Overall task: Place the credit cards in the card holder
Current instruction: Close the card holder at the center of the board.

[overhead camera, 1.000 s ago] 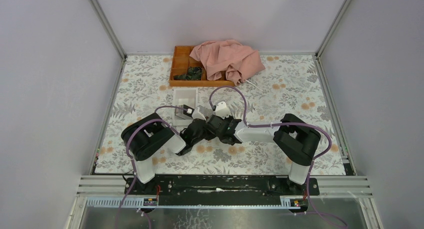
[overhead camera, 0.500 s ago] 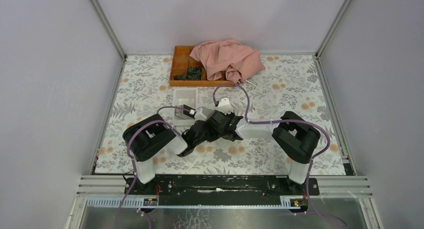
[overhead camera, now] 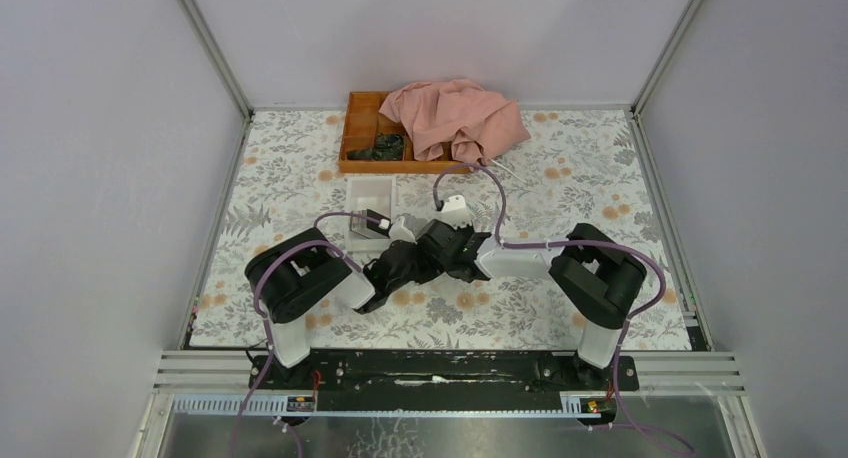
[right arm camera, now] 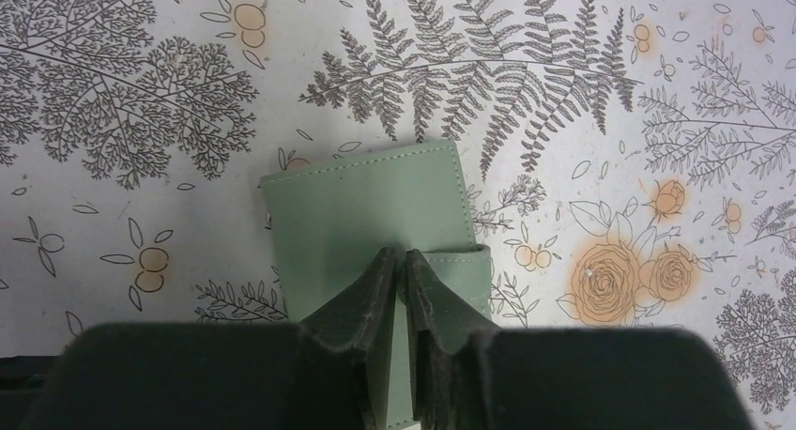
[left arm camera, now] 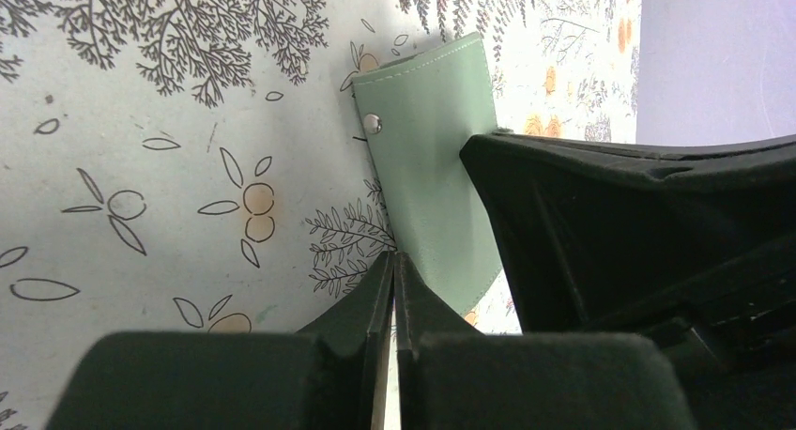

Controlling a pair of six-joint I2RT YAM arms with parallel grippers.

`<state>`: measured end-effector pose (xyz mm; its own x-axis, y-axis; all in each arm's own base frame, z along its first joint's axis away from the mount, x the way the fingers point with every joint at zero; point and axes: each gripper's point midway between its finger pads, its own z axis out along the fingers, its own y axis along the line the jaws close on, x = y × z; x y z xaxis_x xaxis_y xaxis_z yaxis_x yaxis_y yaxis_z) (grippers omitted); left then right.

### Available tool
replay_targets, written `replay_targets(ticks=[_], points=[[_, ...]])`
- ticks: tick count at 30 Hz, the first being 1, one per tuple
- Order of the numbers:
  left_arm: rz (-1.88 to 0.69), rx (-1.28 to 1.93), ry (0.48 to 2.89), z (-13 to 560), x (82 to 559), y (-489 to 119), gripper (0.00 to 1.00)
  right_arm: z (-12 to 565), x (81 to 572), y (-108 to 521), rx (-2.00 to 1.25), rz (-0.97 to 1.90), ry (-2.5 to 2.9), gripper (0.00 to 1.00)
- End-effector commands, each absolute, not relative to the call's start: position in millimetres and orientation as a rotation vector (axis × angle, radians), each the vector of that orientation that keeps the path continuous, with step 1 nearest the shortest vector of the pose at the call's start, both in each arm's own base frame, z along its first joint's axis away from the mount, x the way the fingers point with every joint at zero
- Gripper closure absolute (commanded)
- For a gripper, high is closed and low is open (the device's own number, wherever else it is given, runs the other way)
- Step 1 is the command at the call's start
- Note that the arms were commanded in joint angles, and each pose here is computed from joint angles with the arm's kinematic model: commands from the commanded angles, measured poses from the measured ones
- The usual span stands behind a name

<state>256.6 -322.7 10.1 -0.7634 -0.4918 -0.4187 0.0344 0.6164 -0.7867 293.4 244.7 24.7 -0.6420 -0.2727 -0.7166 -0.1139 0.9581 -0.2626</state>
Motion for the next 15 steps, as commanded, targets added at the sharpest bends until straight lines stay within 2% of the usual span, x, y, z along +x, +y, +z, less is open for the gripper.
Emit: replay_targets(ticks=[1,15], points=[[-0.863,-0.328,2.451,-47,224,-291,0.93,14,273,221,-0.281,-0.301,2.350,0.81],[-0.860,-0.328,2.446,-41,225,-291,0.93,19,268,213,-0.186,-0.234,2.312,0.78]])
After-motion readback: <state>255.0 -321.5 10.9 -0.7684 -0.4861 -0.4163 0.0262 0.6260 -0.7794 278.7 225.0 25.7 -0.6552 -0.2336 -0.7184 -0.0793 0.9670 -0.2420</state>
